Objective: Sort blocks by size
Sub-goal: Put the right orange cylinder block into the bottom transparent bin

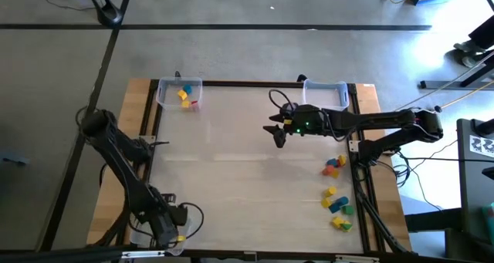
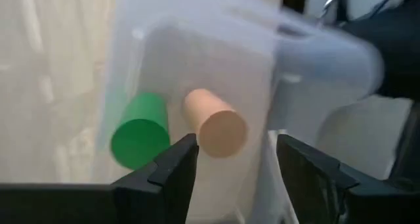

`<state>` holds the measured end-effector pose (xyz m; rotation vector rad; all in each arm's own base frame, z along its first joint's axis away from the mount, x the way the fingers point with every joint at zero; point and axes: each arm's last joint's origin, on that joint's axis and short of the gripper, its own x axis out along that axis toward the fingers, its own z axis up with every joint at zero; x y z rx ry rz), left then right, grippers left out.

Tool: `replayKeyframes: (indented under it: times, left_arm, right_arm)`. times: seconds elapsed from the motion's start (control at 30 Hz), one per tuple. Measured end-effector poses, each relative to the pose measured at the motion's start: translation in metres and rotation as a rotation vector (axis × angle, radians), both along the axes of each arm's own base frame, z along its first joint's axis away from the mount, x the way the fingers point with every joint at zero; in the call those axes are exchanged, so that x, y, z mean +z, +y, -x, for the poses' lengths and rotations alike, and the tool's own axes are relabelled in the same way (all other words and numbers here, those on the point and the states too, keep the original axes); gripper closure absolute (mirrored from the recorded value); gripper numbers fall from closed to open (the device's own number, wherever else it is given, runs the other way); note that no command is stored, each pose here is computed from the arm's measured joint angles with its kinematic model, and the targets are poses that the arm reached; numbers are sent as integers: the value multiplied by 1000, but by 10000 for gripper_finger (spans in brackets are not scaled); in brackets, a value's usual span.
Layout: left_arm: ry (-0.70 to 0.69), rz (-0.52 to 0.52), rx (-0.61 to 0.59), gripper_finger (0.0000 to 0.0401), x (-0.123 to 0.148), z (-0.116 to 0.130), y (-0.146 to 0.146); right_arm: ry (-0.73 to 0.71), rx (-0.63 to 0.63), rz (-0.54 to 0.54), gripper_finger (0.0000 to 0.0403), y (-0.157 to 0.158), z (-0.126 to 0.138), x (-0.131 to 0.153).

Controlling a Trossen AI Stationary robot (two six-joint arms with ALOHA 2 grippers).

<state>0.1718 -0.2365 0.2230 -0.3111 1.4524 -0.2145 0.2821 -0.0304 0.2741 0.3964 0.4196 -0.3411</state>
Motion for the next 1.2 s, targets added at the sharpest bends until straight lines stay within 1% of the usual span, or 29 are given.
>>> replayKeyframes:
  times: [0.13, 0.23, 0.3, 0.4, 0.47, 0.53, 0.63, 0.73, 0.87, 0.97, 1.03, 1.13, 1.2]
  left_arm:
    - [-91, 18, 32, 204, 29, 8, 20]
    - [-220, -28, 62, 204, 50, 14, 39]
    - [-347, -100, 84, 204, 62, 15, 54]
    - [-547, -234, 122, 204, 78, 16, 74]
    - [-641, -326, 124, 204, 86, 15, 86]
    - [-696, -400, 116, 204, 92, 12, 98]
    - [-714, -478, 112, 203, 97, 5, 116]
    - [-700, -552, 105, 203, 96, -5, 130]
    - [-697, -623, 103, 203, 88, -19, 147]
    - [-696, -638, 93, 203, 77, -29, 159]
    - [-719, -624, 99, 203, 70, -36, 165]
    - [-761, -583, 102, 203, 65, -46, 176]
    - [-795, -587, 112, 203, 62, -52, 183]
  right_arm:
    - [-25, 71, -33, 155, 3, 6, 8]
    - [-14, 88, -43, 155, 5, 20, 16]
    - [22, 63, -38, 155, 5, 33, 21]
    - [94, -4, -61, 155, 6, 54, 24]
    - [165, -38, -91, 155, 6, 68, 23]
    - [238, -74, -139, 155, 8, 81, 20]
    - [365, -141, -245, 155, 10, 97, 12]
    - [511, -197, -367, 155, 13, 110, 3]
    - [676, -273, -446, 155, 24, 124, -5]
    - [754, -330, -484, 155, 34, 133, -7]
    - [783, -371, -492, 155, 41, 137, -8]
    - [808, -413, -516, 155, 52, 140, -10]
    - [812, -420, -524, 155, 59, 138, -11]
